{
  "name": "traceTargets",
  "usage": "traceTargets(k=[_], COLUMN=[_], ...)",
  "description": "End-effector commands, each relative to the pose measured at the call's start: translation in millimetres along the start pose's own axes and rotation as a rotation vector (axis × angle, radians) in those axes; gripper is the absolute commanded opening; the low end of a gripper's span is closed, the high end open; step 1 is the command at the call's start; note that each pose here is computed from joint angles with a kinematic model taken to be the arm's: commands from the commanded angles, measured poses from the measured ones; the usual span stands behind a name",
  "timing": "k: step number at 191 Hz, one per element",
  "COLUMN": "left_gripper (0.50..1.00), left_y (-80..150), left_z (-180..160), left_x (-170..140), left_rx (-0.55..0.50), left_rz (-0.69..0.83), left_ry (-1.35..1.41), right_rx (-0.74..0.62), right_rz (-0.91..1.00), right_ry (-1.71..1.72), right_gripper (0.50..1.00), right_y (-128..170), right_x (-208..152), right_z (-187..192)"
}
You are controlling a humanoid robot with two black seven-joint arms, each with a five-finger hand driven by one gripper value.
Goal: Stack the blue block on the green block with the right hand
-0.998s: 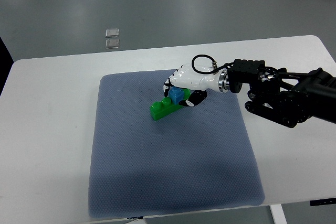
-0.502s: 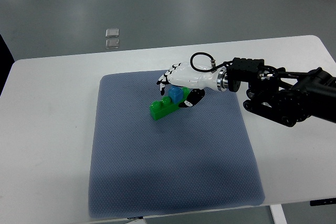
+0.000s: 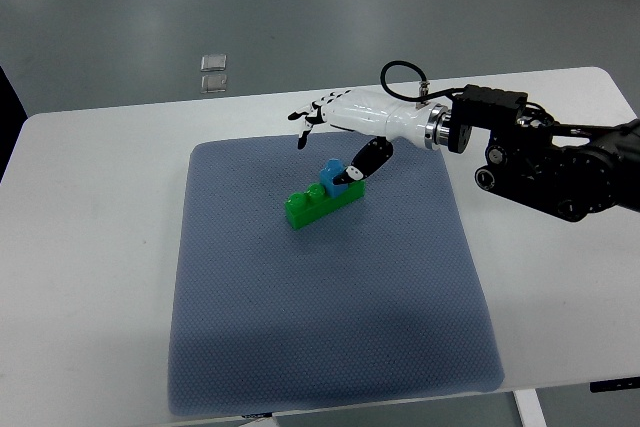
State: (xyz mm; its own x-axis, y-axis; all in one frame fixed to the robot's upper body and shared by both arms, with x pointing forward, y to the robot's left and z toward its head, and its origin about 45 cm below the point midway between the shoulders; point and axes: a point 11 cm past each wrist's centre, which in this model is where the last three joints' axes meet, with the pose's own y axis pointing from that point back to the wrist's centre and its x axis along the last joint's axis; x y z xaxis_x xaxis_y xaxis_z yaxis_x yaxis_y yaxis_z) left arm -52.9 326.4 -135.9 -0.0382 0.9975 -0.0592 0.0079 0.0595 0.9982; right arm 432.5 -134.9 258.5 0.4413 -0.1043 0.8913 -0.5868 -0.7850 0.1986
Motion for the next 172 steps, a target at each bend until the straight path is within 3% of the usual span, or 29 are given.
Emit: traceTargets(k=[1, 36, 107, 172], left_gripper=[1.0, 1.0, 1.0, 1.0], left_y=[0.0, 0.0, 0.0, 0.0], left_z=[0.0, 0.0, 0.0, 0.0], left_x=[0.0, 0.0, 0.0, 0.0], left_rx=[0.0, 0.0, 0.0, 0.0], left_rz=[0.0, 0.0, 0.0, 0.0], left_ry=[0.0, 0.0, 0.0, 0.0], right_rx=[-0.052, -0.119, -0.259, -0.276], right_rz=[0.053, 0.124, 0.182, 0.278], right_ry=[-0.175, -0.548, -1.324, -1.629], right_gripper=[0.913, 0.913, 0.913, 0.915], right_y=[13.3, 25.0, 41.9, 46.8], right_x=[20.7, 43.3, -9.3, -29.0], right_z=[17.2, 39.5, 77.0, 91.9])
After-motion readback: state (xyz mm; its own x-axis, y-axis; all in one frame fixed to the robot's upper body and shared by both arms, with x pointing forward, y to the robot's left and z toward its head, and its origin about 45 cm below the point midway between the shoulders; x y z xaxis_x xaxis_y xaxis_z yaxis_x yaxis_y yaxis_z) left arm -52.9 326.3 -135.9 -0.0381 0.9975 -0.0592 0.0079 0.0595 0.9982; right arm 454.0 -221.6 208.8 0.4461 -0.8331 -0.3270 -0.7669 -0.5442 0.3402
